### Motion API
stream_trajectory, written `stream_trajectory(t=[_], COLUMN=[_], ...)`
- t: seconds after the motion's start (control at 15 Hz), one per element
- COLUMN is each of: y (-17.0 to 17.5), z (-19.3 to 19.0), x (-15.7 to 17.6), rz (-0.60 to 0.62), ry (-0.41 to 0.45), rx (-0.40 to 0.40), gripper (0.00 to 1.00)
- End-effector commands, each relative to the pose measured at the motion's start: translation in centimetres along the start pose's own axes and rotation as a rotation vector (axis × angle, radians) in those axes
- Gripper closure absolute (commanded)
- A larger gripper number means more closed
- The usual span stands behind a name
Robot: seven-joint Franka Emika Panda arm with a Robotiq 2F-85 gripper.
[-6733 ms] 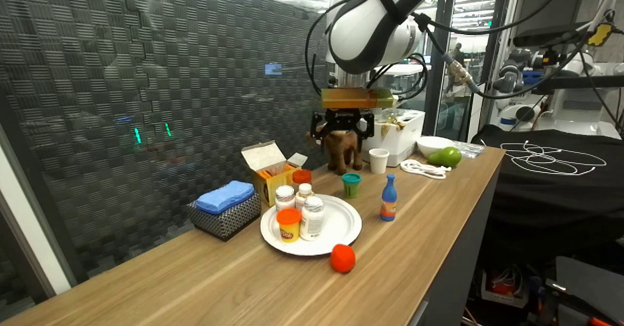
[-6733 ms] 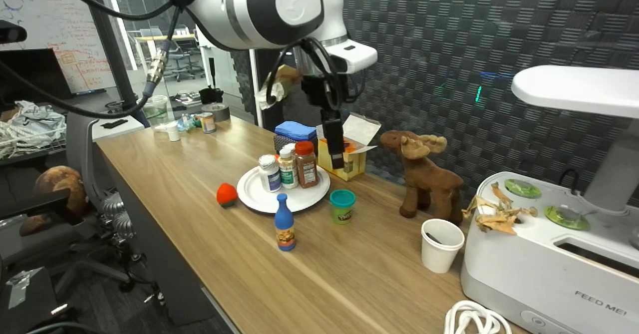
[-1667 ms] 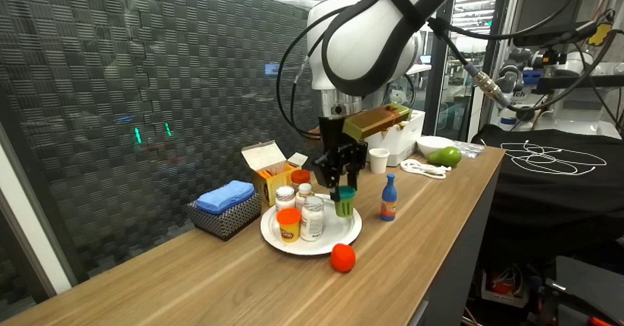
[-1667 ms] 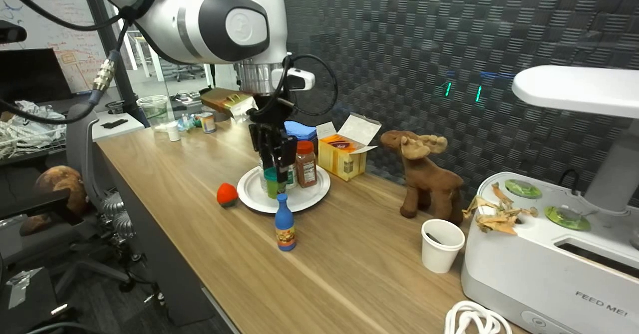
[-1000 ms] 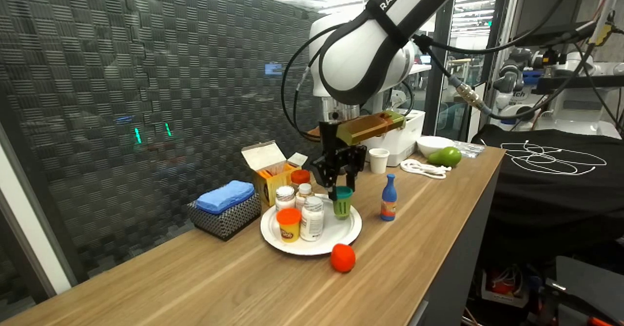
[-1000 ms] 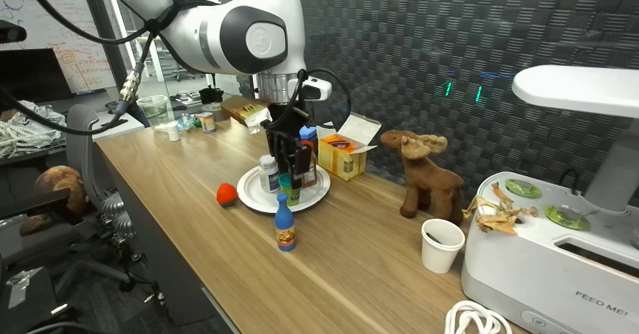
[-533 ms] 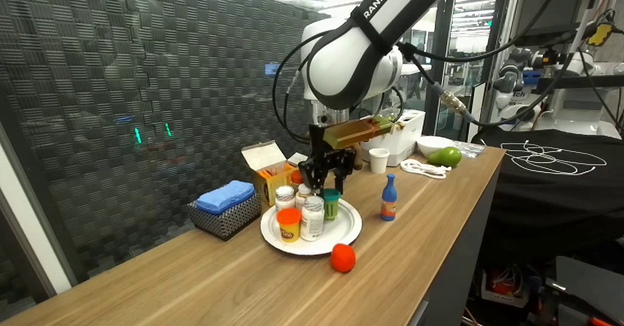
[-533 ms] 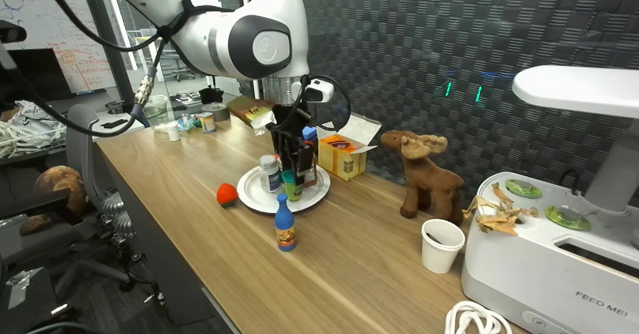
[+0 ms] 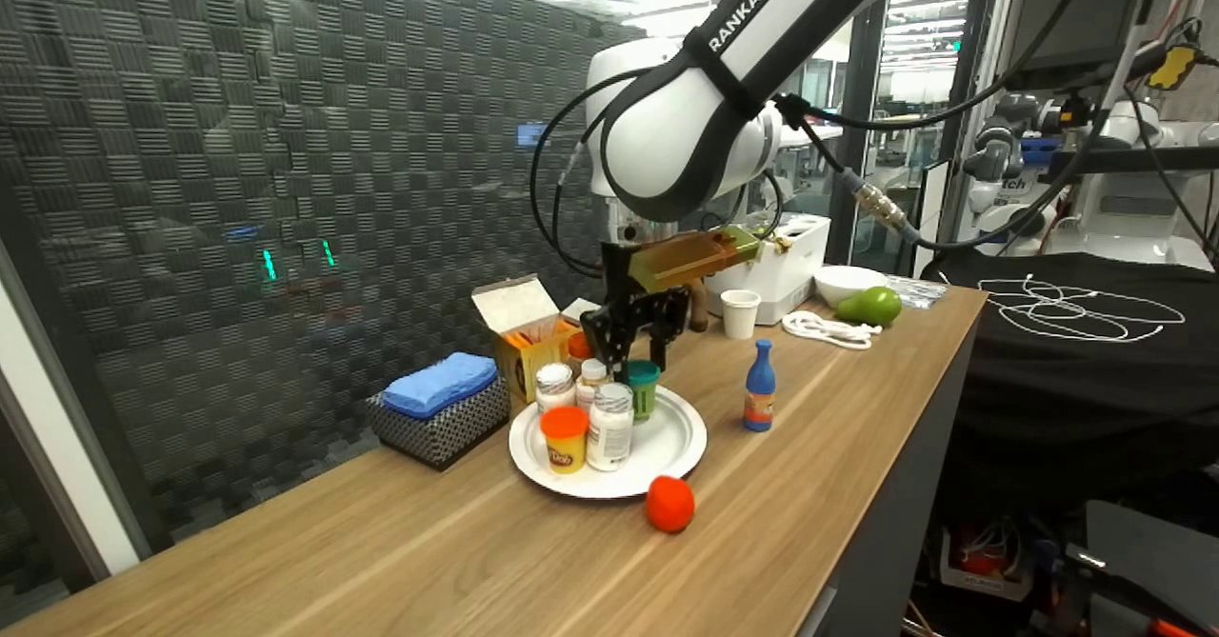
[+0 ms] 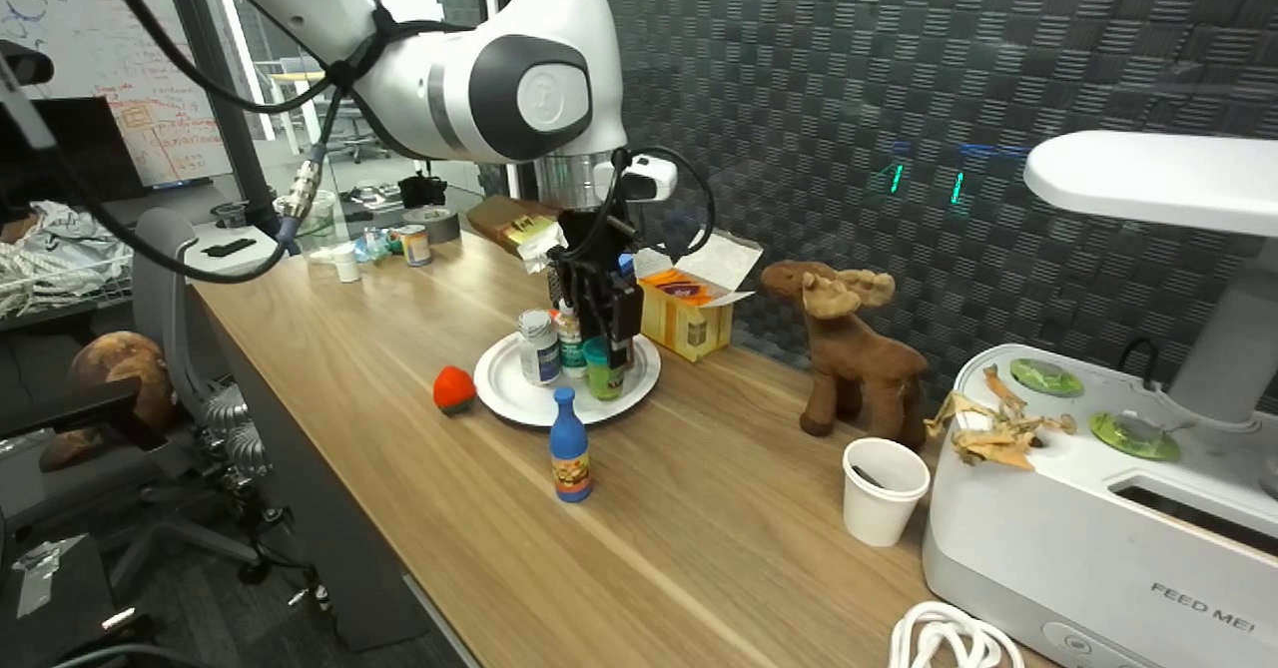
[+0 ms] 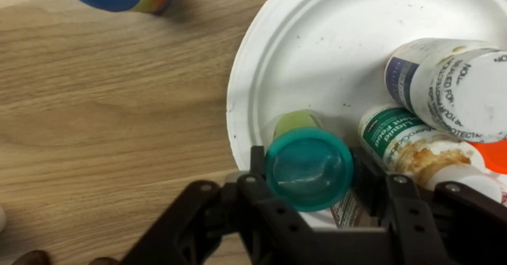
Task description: Place the bottles and orange plush toy on the white plate
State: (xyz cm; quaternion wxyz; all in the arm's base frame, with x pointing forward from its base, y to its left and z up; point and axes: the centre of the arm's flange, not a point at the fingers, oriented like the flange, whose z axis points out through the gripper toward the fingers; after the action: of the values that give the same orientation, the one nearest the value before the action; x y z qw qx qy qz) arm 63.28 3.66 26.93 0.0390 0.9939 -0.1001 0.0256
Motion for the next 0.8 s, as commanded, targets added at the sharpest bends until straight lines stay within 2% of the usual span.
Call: stream_trajectory(t=[0.0, 0.13, 0.47, 0.73], y=[-0.8, -1.0, -0.6, -0.2], z=[-0.5, -0.8, -2.7, -6.2], x=[0.4, 0.4, 0.0, -0.4], rz=[-0.024, -0.031, -0.013, 0.016], ry=[0.036, 0.043, 0.072, 0.115], rx=[-0.016, -0.016, -0.01, 0.005], gripper=[0.14, 0.01, 0.0, 0.0])
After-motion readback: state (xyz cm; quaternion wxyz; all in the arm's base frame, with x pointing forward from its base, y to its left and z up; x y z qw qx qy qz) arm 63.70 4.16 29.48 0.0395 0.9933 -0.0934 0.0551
